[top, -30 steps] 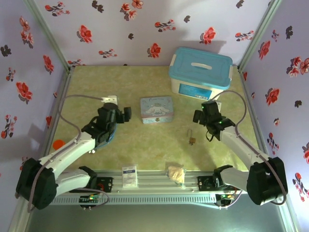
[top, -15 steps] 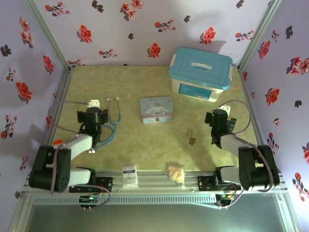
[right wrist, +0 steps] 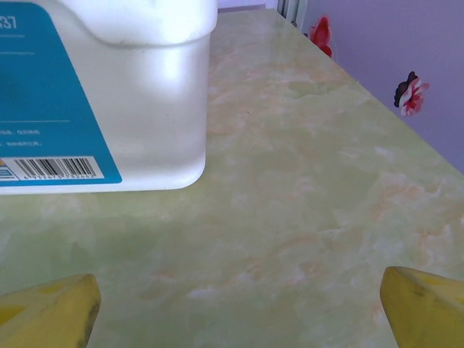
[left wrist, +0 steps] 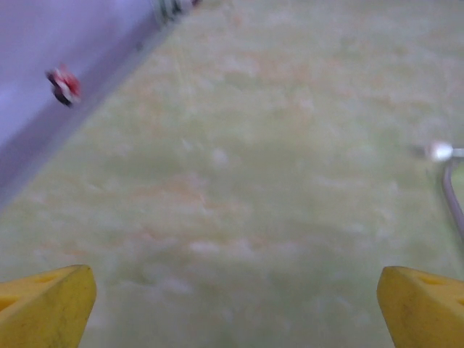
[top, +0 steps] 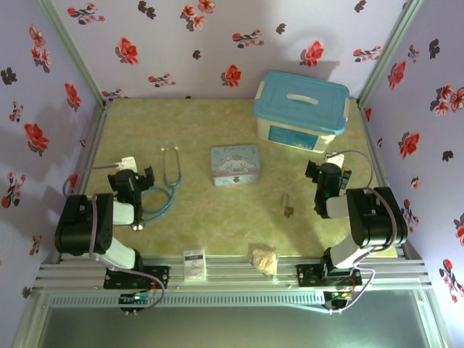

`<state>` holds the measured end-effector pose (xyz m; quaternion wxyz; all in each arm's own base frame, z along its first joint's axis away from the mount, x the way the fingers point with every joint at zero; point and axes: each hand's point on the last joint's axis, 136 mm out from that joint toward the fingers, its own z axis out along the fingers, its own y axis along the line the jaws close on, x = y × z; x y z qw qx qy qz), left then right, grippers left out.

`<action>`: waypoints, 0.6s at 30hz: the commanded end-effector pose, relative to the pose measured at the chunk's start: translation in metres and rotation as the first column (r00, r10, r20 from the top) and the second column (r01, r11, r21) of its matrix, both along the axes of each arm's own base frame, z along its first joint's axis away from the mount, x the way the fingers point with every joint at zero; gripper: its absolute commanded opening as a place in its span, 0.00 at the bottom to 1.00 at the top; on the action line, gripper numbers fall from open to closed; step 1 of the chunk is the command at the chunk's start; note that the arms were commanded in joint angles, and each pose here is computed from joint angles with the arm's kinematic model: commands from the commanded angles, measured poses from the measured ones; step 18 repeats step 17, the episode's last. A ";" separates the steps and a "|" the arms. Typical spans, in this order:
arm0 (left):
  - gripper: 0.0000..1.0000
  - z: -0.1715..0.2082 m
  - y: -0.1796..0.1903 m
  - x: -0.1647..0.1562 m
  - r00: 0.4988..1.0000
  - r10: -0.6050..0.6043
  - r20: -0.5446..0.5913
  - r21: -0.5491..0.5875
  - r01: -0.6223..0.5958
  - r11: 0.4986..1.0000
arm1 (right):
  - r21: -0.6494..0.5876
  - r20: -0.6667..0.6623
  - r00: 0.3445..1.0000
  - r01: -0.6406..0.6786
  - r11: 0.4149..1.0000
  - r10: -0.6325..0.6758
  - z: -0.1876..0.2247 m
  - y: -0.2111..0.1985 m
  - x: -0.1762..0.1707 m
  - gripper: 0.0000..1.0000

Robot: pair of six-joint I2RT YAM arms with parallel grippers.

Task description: Unlock the padlock with the key

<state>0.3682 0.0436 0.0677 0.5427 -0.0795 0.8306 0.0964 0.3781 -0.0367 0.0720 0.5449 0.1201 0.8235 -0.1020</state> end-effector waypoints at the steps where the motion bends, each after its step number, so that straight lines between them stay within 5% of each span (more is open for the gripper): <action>1: 1.00 0.029 -0.009 0.025 0.996 -0.040 0.083 -0.025 0.042 0.999 | 0.017 0.070 0.998 -0.002 1.000 0.001 0.018 0.000 0.010 0.99; 18: 1.00 0.029 -0.009 0.025 0.995 -0.039 0.089 -0.016 0.040 0.999 | 0.045 0.069 0.997 -0.031 0.998 0.028 0.018 0.001 0.012 0.99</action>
